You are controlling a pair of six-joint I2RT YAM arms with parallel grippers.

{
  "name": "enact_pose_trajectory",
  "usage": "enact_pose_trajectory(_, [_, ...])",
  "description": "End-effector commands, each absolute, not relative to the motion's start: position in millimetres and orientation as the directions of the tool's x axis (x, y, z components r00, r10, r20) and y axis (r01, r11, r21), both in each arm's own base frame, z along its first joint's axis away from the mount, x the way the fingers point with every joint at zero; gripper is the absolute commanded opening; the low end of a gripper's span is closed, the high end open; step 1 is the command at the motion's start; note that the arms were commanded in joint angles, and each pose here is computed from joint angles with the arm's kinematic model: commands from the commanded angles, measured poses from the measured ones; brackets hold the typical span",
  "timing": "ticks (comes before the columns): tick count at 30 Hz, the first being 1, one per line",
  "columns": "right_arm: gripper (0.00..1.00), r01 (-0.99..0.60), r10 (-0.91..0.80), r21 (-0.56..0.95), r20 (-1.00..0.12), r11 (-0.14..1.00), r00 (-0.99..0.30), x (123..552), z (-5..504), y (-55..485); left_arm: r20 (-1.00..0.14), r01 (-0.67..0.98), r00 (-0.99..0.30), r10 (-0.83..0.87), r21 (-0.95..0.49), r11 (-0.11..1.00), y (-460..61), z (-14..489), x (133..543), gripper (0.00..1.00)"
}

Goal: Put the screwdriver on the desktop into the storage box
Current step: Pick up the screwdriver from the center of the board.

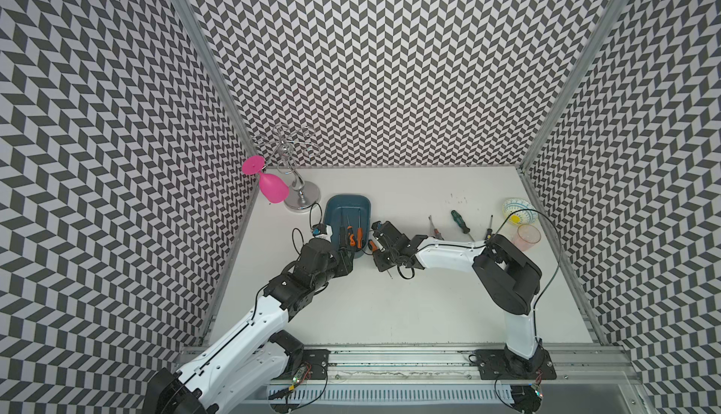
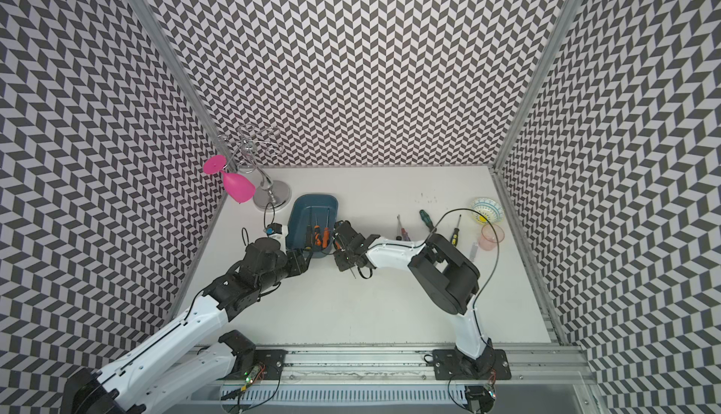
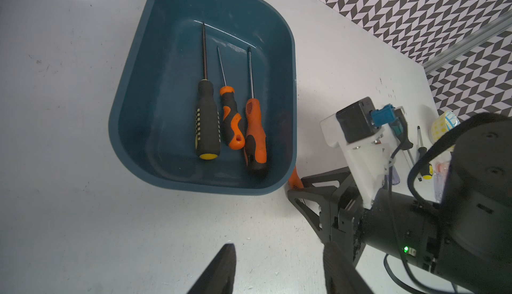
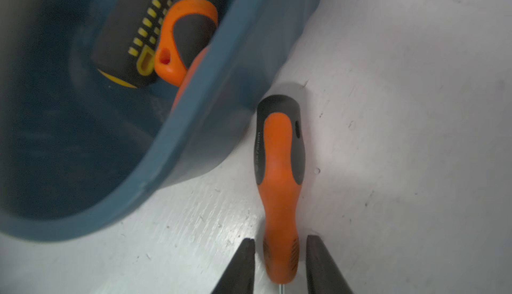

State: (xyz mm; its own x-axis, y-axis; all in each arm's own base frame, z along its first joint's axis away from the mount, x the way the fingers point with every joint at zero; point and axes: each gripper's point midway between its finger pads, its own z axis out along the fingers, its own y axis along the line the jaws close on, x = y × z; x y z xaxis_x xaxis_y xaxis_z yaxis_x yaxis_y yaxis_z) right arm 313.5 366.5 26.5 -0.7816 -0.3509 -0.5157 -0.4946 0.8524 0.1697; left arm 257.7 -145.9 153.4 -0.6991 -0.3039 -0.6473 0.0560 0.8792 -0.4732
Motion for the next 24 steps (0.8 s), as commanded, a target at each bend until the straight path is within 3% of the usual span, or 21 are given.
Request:
enact_pose_trajectory(1, [0.26,-0.486,-0.366,0.131,-0.500,0.864,-0.785,312.9,12.2,361.0,-0.658,0.052,-0.684,-0.314,-0.473,0.879,-143.9,162.8,259.0,0.54])
enact_pose_trajectory(7, [0.16,-0.481,-0.350,0.139,-0.519,0.866,-0.780,309.4,18.0,354.7,-0.657,0.067,-0.688,-0.309,-0.482,0.874,-146.9,162.8,258.8,0.54])
enact_pose_trajectory(15, [0.14,-0.478,-0.298,0.204,-0.561,0.855,-0.773,301.4,40.4,346.3,-0.648,0.113,-0.698,-0.304,-0.519,0.848,-159.0,164.3,258.4,0.56])
enact_pose_trajectory(24, [0.13,-0.460,-0.135,0.421,-0.607,0.782,-0.784,290.9,82.0,321.9,-0.654,0.228,-0.697,-0.294,-0.591,0.774,-186.8,180.0,256.2,0.62])
